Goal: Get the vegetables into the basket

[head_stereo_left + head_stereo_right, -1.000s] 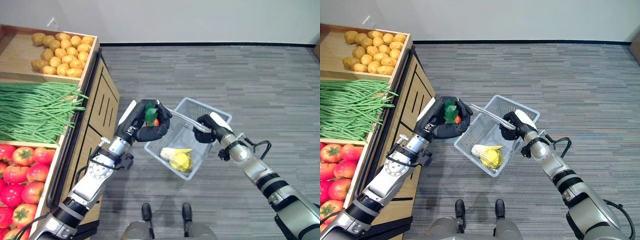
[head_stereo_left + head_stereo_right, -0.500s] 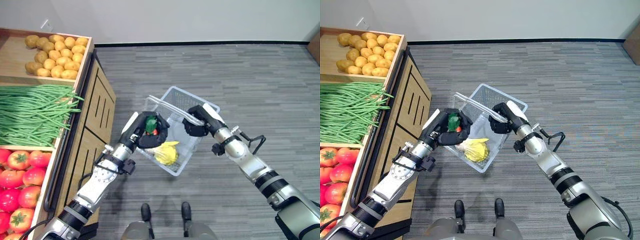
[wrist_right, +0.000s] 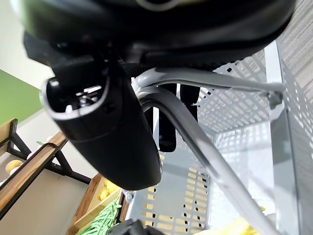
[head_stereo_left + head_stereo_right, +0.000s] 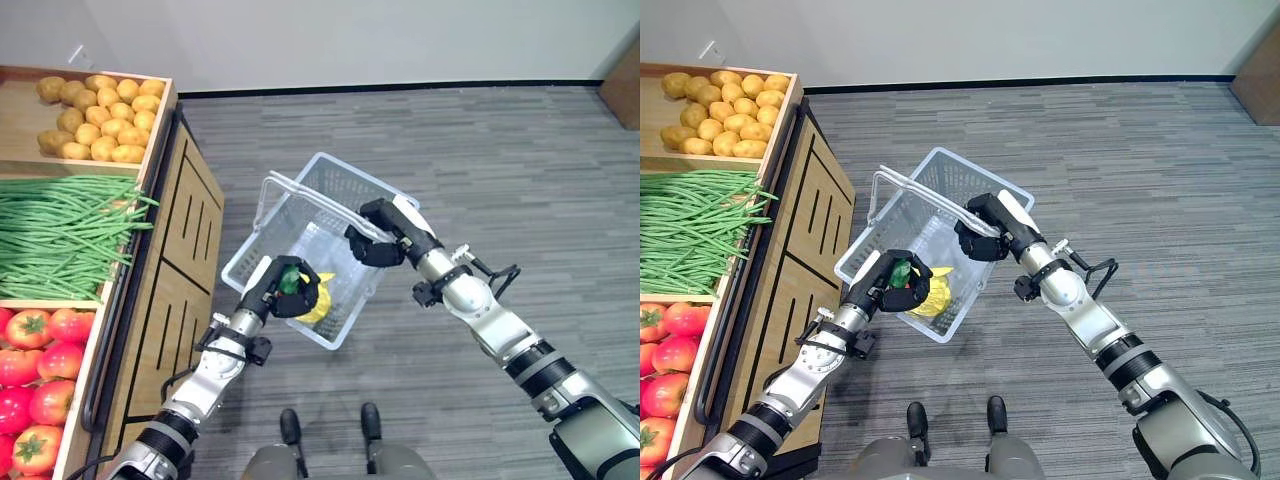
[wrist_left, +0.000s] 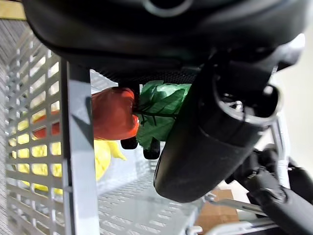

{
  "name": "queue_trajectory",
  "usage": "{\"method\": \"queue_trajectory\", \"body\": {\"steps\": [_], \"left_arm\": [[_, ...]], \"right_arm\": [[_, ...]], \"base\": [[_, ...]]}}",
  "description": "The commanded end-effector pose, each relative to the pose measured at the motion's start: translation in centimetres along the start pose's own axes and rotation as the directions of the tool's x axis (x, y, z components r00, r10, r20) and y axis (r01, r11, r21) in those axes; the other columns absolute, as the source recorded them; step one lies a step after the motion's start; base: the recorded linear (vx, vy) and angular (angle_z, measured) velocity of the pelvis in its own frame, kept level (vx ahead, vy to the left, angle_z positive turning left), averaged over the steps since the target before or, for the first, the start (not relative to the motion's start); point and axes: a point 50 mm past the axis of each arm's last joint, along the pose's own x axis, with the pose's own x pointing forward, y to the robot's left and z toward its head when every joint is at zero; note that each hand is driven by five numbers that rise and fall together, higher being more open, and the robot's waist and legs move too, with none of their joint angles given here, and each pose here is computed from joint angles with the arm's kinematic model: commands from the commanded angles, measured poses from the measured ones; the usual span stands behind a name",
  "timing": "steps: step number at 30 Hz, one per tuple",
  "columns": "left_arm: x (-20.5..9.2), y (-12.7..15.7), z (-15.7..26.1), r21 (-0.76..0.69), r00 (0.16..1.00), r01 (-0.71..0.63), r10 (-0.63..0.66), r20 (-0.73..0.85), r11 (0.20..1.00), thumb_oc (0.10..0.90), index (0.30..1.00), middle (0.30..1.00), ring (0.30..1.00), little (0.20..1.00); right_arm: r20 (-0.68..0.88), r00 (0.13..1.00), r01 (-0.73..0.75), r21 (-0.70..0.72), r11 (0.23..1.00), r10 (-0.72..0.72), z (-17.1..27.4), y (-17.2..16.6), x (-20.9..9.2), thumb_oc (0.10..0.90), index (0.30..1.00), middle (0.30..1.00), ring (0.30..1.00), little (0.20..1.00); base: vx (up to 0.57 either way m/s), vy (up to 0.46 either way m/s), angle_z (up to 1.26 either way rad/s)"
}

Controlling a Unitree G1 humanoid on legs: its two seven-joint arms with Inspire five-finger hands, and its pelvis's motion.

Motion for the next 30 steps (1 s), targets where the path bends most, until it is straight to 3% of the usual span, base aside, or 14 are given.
{"method": "queue_trajectory", "body": {"steps": [1, 17, 22, 26, 30], "left_arm": [[2.3, 0.0, 2.8, 0.089, 0.989, -0.01, -0.003, 0.145, 0.996, 0.9, 1.0, 1.0, 1.0, 1.0], [2.5, 0.5, 5.2, 0.26, 0.965, 0.01, -0.077, 0.25, 0.965, 0.9, 1.0, 1.0, 1.0, 1.0], [0.8, 1.3, 8.3, 0.155, 0.918, 0.028, -0.087, 0.386, 0.987, 0.9, 1.0, 1.0, 1.0, 1.0], [-2.9, 3.2, 10.0, -0.01, 0.879, 0.118, -0.1, 0.467, 0.993, 0.9, 1.0, 1.0, 1.0, 1.0], [-4.6, 4.3, 9.2, 0.02, 0.894, 0.119, -0.116, 0.432, 0.993, 0.9, 1.0, 1.0, 1.0, 1.0]], "right_arm": [[0.443, 0.884, 0.088, 0.157, 0.984, -0.15, 9.2, -2.3, 1.6, 0.4, 0.3, 0.3, 0.3, 0.3], [0.333, 0.937, 0.075, 0.098, 0.992, -0.104, 6.5, -1.7, 1.4, 0.4, 0.3, 0.3, 0.3, 0.3], [0.196, 0.967, 0.152, 0.082, 0.985, -0.165, 2.9, -2.4, 0.2, 0.4, 0.3, 0.3, 0.3, 0.3], [0.026, 0.966, 0.253, 0.079, 0.964, -0.256, -1.2, -3.3, -1.6, 0.4, 0.3, 0.3, 0.3, 0.3], [-0.089, 0.953, 0.292, 0.034, 0.956, -0.288, -3.9, -3.6, -2.9, 0.4, 0.3, 0.3, 0.3, 0.3]], "base": [[-0.01, -0.008, -0.06], [0.0, -0.002, -0.02], [0.0, -0.012, 0.05], [0.0, 0.0, 0.0], [0.0, -0.006, 0.1]]}}
